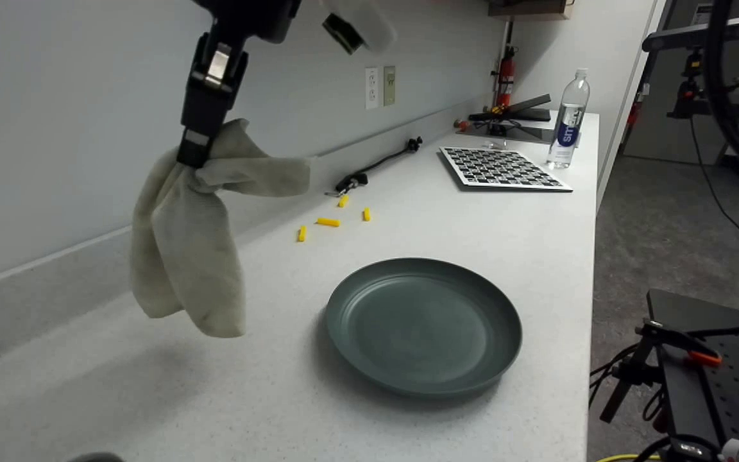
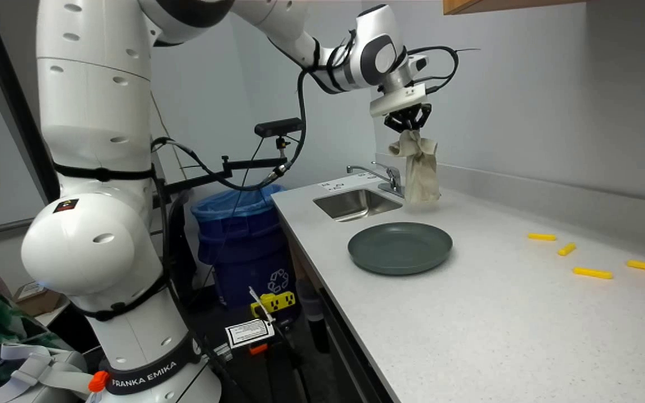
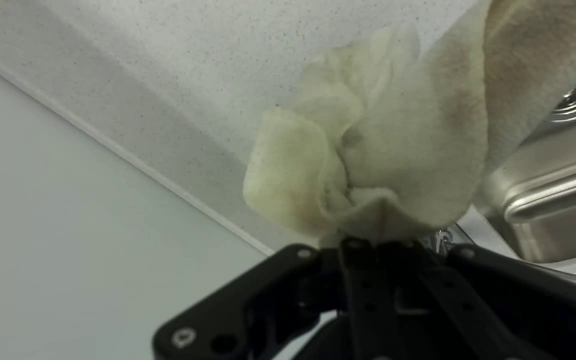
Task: Use the towel on the left to wipe the grey plate
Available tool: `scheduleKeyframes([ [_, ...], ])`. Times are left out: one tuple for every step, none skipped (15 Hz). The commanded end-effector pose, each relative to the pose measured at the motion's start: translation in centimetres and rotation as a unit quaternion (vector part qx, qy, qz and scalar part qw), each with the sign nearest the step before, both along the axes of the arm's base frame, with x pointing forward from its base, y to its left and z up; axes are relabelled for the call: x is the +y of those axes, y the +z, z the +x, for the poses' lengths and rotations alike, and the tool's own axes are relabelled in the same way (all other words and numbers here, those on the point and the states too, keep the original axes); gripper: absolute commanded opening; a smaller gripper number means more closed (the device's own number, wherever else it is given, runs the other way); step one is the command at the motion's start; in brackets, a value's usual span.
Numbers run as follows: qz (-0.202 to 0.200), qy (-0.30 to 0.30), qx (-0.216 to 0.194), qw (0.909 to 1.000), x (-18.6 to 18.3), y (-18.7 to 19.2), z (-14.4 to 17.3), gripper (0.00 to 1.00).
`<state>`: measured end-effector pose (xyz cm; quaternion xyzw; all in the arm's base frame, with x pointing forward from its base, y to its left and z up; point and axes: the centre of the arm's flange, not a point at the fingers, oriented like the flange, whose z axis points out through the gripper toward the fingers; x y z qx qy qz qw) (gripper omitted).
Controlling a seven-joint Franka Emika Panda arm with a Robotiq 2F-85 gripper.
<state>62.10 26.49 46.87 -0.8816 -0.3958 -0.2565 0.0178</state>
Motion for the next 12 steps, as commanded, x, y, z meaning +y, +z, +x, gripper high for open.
scheduleKeyframes([
  [-0.003,-0.039,-0.007,0.9992,-3.2,1.9,-6.9,0.01],
  [-0.009,-0.050,-0.006,0.9987,-3.9,2.0,-7.9,0.01],
  [-0.013,-0.063,-0.002,0.9979,-4.6,1.9,-8.9,0.01],
  [-0.013,-0.073,0.001,0.9972,-5.2,1.9,-9.8,0.01],
  [-0.015,-0.079,0.003,0.9968,-5.9,1.7,-10.7,0.01],
  [-0.017,-0.087,0.007,0.9960,-6.4,1.5,-11.3,0.01],
  [-0.012,-0.091,0.013,0.9957,-7.0,1.2,-11.9,0.01],
  [-0.012,-0.098,0.016,0.9950,-7.3,1.0,-12.4,0.01],
  [-0.016,-0.105,0.022,0.9941,-7.6,0.9,-12.9,0.01],
  [-0.017,-0.110,0.026,0.9934,-7.9,0.7,-13.4,0.01],
  [-0.019,-0.118,0.031,0.9924,-8.1,0.6,-13.8,0.01],
  [-0.017,-0.125,0.036,0.9913,-8.2,0.5,-14.1,0.01],
])
